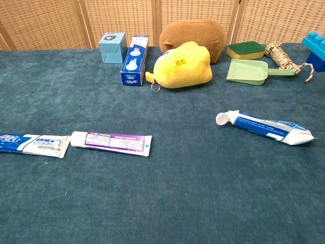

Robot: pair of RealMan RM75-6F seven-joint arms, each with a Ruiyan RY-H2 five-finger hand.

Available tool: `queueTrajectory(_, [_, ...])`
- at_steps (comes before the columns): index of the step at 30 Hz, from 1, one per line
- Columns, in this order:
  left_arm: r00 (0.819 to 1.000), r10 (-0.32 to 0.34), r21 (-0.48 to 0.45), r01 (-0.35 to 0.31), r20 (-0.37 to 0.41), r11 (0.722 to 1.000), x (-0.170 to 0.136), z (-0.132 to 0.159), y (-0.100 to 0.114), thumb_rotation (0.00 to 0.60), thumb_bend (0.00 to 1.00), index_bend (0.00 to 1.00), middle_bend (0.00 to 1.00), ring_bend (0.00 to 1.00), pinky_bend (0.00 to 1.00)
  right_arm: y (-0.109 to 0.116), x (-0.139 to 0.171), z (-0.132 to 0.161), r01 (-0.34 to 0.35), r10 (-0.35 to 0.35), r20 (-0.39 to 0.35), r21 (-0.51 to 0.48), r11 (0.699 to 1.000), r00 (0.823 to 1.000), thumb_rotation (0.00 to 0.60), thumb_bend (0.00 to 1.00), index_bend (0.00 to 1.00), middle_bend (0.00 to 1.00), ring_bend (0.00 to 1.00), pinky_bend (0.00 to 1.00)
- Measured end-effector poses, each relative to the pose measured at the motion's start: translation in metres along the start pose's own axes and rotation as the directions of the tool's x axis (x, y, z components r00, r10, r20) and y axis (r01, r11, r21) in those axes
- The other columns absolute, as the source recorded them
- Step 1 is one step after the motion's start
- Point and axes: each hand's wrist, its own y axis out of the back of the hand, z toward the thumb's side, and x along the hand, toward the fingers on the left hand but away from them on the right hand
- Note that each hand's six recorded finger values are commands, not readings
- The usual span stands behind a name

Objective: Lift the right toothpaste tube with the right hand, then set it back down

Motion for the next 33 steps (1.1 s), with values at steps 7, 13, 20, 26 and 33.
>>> queueTrajectory(7, [0.997, -0.018, 0.045, 0.021, -0.069, 0.999, -0.012, -0.017, -0.007, 0.6, 0.32, 0.28, 0.09, 0.0, 0.06, 0.014, 0.025, -0.004, 0.122, -0.121, -0.023, 0.34, 0.932, 0.992, 0.6, 0.27, 0.3, 0.19, 0.08, 0.19])
queueTrajectory(13, [0.994, -0.025, 0.032, 0.028, -0.108, 0.999, -0.023, -0.027, -0.012, 0.6, 0.32, 0.27, 0.09, 0.0, 0.06, 0.016, 0.055, -0.004, 0.162, -0.185, -0.018, 0.574, 0.803, 0.983, 0.6, 0.27, 0.31, 0.22, 0.09, 0.19])
queueTrajectory(20, [0.994, -0.022, 0.024, 0.024, -0.107, 0.999, -0.027, -0.028, -0.014, 0.6, 0.32, 0.25, 0.09, 0.0, 0.06, 0.017, 0.076, -0.003, 0.155, -0.212, 0.0, 0.681, 0.715, 0.977, 0.6, 0.26, 0.31, 0.22, 0.09, 0.19])
queueTrajectory(26, [0.996, -0.026, 0.025, 0.029, -0.089, 0.999, -0.026, -0.02, -0.012, 0.6, 0.32, 0.23, 0.08, 0.0, 0.05, 0.014, 0.086, -0.002, 0.148, -0.2, 0.017, 0.617, 0.773, 0.98, 0.6, 0.26, 0.31, 0.22, 0.09, 0.19])
queueTrajectory(33, [0.997, -0.015, 0.03, 0.017, -0.08, 0.999, -0.025, -0.016, -0.008, 0.6, 0.32, 0.22, 0.08, 0.0, 0.05, 0.012, 0.089, -0.005, 0.141, -0.192, 0.027, 0.578, 0.804, 0.981, 0.6, 0.26, 0.31, 0.22, 0.09, 0.19])
